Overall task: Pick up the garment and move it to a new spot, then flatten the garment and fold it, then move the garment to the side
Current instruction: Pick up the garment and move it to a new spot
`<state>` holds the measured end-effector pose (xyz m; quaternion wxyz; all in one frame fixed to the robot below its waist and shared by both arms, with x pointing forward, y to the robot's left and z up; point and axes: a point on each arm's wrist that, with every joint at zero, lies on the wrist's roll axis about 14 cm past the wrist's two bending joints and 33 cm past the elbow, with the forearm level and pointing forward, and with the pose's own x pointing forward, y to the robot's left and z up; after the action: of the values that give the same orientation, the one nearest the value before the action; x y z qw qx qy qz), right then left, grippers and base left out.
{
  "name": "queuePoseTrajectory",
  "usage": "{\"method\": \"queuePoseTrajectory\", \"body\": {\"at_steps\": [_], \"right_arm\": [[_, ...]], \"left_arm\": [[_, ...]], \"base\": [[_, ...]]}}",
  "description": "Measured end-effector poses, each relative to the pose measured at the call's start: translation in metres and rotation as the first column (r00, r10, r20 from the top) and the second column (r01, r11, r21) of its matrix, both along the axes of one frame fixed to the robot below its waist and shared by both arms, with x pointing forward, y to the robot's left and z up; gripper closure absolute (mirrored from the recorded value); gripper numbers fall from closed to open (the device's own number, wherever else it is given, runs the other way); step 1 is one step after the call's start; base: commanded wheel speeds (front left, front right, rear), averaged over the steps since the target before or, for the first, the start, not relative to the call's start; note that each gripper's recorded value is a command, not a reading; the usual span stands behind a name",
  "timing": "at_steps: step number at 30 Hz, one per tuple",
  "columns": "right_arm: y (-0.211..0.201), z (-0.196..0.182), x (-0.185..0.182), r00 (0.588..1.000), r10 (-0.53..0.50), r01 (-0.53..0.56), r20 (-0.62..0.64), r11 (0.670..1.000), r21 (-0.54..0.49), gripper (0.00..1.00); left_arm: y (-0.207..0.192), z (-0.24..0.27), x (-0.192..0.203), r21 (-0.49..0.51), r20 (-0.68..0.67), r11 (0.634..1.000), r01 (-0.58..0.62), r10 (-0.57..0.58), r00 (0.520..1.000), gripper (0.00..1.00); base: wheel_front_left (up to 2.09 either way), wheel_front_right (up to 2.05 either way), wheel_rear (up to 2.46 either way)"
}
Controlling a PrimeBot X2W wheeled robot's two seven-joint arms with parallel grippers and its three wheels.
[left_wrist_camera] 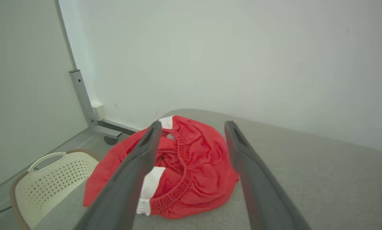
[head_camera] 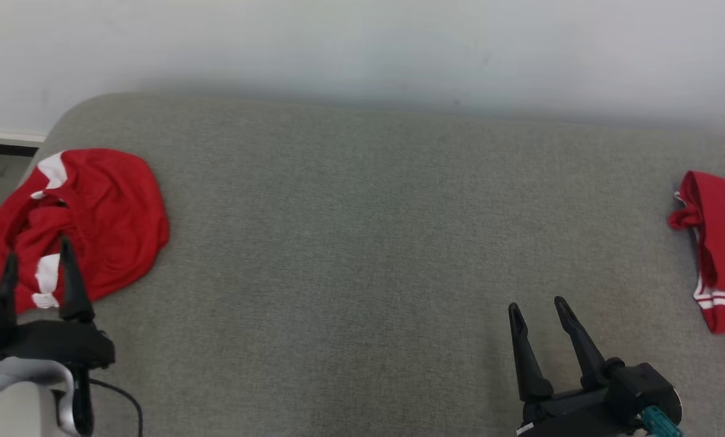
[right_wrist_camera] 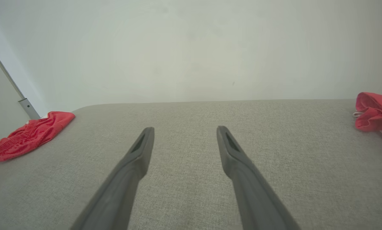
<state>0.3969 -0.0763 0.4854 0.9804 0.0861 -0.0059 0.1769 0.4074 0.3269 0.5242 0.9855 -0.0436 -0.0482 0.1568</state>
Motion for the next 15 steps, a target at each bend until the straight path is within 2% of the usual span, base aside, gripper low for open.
{"method": "queuePoseTrajectory", "body": {"at_steps": [10,15], "right_arm": [[-0.040,-0.020,0.005,0.992,-0.117,0.116,-0.056,0.993,-0.014,0.00],[-0.054,-0.027,0.007,0.985,-0.157,0.155,-0.073,0.988,-0.024,0.00]], "left_arm": [[0.001,-0.057,0.059,-0.061,-0.182,0.998,0.011,-0.022,0.983,0.00],[0.002,-0.093,0.071,-0.096,-0.313,0.995,-0.017,-0.014,0.950,0.00]], "base": [[0.00,0.00,0.00],[0.00,0.00,0.00]]}}
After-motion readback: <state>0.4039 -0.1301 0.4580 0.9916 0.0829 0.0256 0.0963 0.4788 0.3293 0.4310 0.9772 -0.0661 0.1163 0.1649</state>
